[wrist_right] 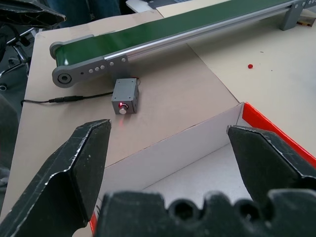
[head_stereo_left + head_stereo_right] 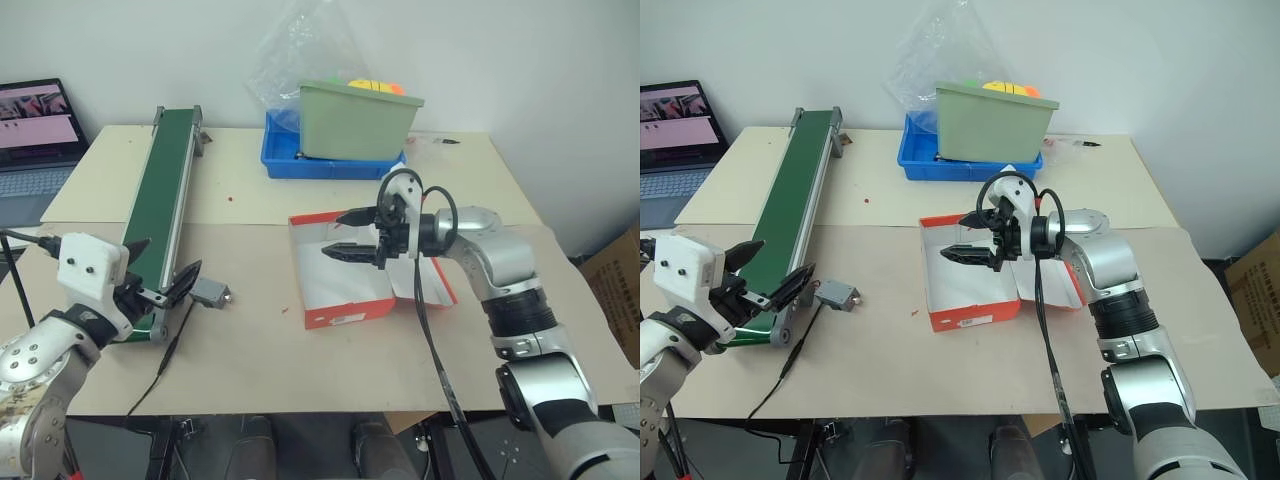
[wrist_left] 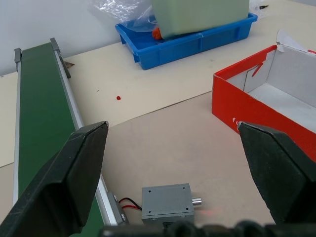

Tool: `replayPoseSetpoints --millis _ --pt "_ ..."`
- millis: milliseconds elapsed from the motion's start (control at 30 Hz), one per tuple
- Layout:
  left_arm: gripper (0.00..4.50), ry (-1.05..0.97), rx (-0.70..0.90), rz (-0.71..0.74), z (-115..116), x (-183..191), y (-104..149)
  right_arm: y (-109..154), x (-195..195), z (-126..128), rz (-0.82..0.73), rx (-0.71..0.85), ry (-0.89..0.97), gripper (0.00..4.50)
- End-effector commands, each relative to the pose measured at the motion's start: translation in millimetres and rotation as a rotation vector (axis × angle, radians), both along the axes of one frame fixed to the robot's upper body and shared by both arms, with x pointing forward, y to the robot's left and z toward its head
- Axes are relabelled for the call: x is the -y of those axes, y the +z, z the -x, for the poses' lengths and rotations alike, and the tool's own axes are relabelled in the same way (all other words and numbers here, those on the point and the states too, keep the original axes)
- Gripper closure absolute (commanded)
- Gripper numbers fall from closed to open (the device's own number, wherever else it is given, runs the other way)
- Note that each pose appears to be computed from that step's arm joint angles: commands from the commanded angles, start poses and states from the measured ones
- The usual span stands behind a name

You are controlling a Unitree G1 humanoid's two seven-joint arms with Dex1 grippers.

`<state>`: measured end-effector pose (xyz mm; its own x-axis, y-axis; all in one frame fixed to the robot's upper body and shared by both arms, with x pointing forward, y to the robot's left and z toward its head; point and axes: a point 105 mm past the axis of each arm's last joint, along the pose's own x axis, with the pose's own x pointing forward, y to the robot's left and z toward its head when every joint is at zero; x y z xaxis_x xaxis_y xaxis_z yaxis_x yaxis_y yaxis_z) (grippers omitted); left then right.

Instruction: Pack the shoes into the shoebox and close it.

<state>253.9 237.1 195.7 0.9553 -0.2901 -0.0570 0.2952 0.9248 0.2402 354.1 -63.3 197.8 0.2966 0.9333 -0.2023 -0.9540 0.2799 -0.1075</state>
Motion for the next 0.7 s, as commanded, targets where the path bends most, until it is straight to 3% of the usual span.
replayPoseSetpoints --millis 33,300,600,700 --pt "0.00 0.002 0.048 -0.013 -1.6 -1.7 8.0 18.0 -0.6 -1.2 -0.014 0.073 0.001 0.07" --pt "0.00 0.072 0.115 0.051 -4.0 -15.3 16.9 24.2 5.9 -9.0 -0.043 0.091 -0.082 0.07" --pt "0.00 0.357 0.198 0.076 -3.6 -53.7 19.6 43.8 22.1 -24.5 -0.210 0.116 -0.282 0.07" --pt "0.00 0.415 0.207 0.063 -4.5 -58.0 16.9 42.7 24.4 -29.2 -0.179 0.149 -0.320 0.07"
